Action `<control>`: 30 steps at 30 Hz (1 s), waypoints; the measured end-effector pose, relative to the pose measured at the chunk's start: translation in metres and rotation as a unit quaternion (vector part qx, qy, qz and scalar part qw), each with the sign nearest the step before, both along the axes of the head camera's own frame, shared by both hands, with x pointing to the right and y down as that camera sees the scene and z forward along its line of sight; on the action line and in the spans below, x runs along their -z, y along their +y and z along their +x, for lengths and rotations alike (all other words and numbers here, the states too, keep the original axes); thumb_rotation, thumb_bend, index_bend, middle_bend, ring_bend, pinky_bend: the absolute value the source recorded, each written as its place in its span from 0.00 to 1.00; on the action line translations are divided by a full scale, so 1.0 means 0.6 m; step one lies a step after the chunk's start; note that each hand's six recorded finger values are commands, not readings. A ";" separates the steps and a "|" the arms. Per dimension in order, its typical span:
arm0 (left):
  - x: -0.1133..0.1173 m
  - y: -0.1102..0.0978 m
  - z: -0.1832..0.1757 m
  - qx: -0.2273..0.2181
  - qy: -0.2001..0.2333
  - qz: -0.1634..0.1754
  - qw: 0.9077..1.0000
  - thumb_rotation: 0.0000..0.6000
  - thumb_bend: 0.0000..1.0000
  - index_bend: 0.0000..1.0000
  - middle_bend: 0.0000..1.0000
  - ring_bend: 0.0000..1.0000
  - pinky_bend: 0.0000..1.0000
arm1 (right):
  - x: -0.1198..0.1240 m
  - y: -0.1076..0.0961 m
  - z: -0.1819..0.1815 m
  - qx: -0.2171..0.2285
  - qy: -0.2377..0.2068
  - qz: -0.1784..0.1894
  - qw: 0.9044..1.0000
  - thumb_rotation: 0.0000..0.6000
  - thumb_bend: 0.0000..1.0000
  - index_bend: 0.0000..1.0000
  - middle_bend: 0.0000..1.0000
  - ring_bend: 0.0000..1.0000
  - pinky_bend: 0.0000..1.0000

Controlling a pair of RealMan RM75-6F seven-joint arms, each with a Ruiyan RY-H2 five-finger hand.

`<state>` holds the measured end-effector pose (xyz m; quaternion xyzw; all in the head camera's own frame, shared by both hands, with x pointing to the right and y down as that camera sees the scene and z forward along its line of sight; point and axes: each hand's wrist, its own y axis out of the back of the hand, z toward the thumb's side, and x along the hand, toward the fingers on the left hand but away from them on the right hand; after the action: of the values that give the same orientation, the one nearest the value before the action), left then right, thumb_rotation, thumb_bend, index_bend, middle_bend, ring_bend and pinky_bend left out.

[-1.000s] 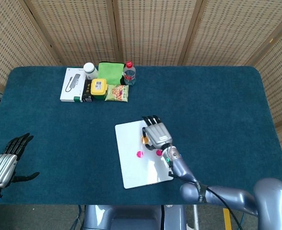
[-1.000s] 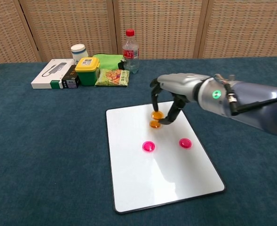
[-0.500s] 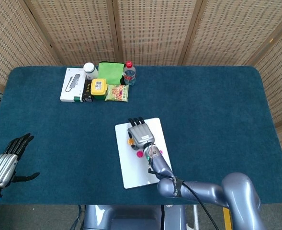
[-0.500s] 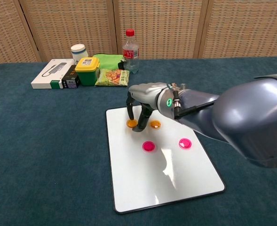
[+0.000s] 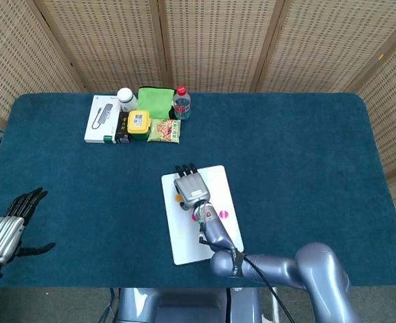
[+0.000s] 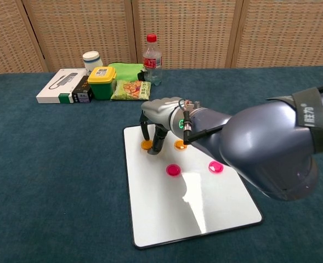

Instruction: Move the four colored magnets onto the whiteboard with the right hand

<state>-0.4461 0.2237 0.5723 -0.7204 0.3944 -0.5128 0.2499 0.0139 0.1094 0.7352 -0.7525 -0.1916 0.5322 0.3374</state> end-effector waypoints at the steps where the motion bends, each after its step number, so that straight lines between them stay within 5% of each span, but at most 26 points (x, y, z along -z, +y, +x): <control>1: 0.000 0.000 0.000 0.000 0.000 0.000 1.000 1.00 0.00 0.00 0.00 0.00 0.00 | -0.001 0.000 0.000 0.000 0.002 0.000 1.000 1.00 0.35 0.57 0.07 0.00 0.00; 12: 0.000 0.000 0.000 0.000 0.003 -0.002 1.000 1.00 0.00 0.00 0.00 0.00 0.00 | -0.012 -0.003 0.007 0.001 0.016 0.001 1.000 1.00 0.34 0.42 0.06 0.00 0.00; 30: 0.001 -0.001 0.000 0.000 0.005 0.002 1.000 1.00 0.00 0.00 0.00 0.00 0.00 | 0.027 -0.027 0.041 -0.007 0.006 0.026 1.000 1.00 0.34 0.38 0.06 0.00 0.00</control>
<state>-0.4460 0.2230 0.5716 -0.7225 0.3966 -0.5087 0.2489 0.0384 0.0932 0.7187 -0.7387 -0.2085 0.5344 0.3539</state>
